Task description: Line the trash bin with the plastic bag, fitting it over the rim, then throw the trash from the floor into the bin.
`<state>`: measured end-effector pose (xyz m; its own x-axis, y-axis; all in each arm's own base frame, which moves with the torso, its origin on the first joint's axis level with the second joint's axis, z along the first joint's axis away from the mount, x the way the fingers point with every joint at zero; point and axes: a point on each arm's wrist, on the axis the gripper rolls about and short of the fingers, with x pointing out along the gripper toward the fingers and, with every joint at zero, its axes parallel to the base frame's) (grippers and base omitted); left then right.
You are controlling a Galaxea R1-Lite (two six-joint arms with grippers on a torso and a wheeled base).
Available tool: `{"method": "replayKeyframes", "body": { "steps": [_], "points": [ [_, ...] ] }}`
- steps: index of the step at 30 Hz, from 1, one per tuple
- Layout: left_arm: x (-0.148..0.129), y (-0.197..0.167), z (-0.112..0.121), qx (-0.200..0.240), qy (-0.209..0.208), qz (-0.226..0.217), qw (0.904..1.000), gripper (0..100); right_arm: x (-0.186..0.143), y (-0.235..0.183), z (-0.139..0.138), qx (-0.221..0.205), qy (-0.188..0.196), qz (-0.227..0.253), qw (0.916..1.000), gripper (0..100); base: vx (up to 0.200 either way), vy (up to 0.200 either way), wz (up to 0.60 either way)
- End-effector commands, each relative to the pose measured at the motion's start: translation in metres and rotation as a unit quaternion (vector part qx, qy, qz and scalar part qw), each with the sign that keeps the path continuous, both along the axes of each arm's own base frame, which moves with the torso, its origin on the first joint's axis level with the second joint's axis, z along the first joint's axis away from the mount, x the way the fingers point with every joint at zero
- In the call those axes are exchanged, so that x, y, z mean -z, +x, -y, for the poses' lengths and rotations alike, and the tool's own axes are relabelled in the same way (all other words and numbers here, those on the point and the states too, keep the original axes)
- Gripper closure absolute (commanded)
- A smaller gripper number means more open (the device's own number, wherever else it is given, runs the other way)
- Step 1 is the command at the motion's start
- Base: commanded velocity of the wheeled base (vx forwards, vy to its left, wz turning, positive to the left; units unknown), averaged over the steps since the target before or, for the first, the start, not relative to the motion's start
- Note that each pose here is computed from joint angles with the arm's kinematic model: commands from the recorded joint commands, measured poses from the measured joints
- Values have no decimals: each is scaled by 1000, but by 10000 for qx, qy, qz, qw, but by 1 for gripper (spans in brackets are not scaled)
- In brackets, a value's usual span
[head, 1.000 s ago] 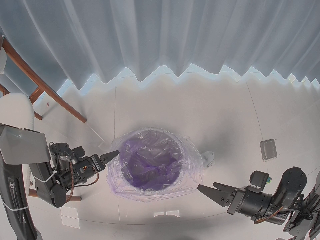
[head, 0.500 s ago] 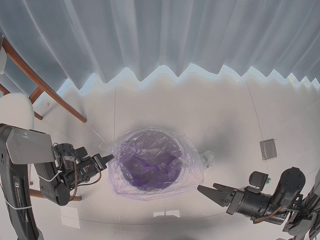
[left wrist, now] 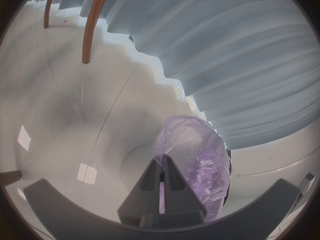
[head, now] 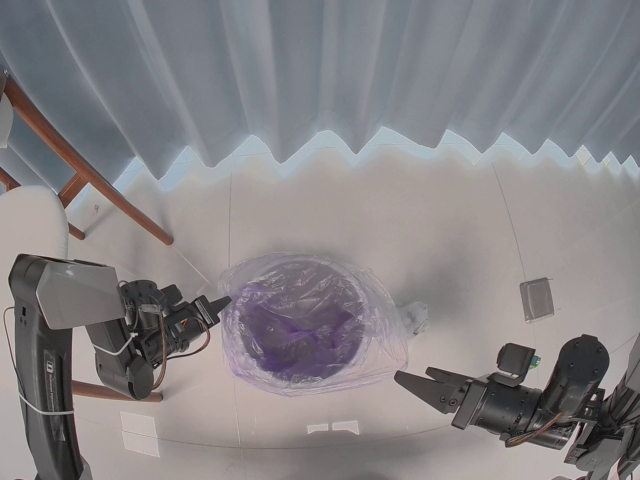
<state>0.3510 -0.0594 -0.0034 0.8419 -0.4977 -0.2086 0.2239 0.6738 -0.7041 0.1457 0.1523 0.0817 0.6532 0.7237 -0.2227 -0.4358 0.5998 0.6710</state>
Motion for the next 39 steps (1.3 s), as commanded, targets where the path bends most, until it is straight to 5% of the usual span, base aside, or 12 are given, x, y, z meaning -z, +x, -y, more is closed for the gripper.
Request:
{"method": "replayKeyframes", "body": {
  "steps": [1,21,22,30,35,39],
  "points": [
    [15,9,1,-35,-93,-115,9999,100,0,2,0,21,24,24,10000,0,0,0,0],
    [40,21,-2,-282,-110,-280,9992,100,9,6,-1,85,-119,-126,9998,0,0,0,0],
    [39,19,-1,-268,-114,-298,9991,0,10,6,-1,85,-124,-131,9998,0,0,0,0],
    [2,-8,-1,-294,-95,-230,9993,0,9,6,0,94,-114,-132,9998,0,0,0,0],
    [-69,-56,-26,-442,-241,265,9984,0,19,7,-2,94,-278,-293,9991,0,0,0,0],
    [-94,-68,-33,-290,-310,603,9973,0,33,9,-3,110,-512,-524,9973,0,0,0,0]
  ]
}}
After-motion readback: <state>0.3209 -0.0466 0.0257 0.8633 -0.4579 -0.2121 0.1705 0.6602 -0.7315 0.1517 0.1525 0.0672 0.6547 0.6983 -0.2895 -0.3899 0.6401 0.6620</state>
